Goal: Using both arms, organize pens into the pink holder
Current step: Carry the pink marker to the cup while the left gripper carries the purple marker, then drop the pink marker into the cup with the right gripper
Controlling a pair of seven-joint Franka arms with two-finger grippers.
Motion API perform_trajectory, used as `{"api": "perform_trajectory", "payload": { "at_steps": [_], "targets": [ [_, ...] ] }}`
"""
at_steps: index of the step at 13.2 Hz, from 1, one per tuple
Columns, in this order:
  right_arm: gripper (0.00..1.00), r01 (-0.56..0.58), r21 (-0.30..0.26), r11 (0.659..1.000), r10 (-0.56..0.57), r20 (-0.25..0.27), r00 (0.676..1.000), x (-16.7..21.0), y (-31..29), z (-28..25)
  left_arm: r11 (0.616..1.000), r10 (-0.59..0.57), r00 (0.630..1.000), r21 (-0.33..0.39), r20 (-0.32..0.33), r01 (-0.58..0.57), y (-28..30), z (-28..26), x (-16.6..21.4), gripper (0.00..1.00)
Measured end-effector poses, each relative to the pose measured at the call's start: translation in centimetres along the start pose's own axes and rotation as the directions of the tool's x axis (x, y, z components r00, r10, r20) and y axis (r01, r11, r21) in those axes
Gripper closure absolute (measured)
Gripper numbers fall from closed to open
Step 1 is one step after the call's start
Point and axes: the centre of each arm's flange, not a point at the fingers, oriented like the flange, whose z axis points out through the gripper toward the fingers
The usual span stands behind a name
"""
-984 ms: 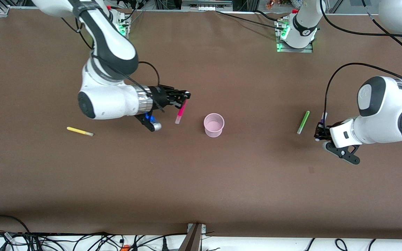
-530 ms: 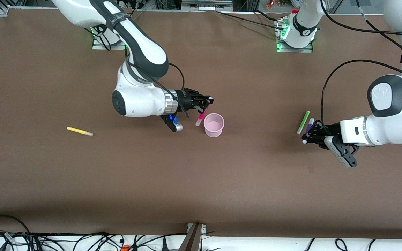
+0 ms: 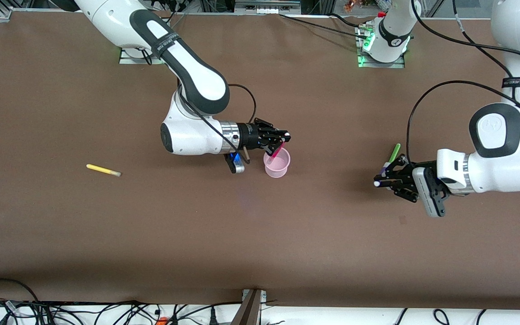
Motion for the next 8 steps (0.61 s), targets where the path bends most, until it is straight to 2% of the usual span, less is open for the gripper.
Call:
{"api": "perform_trajectory", "payload": {
  "at_steps": [3,8],
  "targets": [
    [0.82,-0.058,0.021,0.998,0.057,0.039,0.998,0.5,0.1,0.4,0.996,0.071,0.997,-0.046,-0.039,-0.073,0.7,1.6,1.1,0.81],
    [0.82,-0.117,0.017,0.993,0.116,0.056,0.992,2.7,1.0,1.8,0.984,0.158,0.986,-0.072,-0.059,-0.162,3.4,4.1,5.1,0.81]
  ]
}}
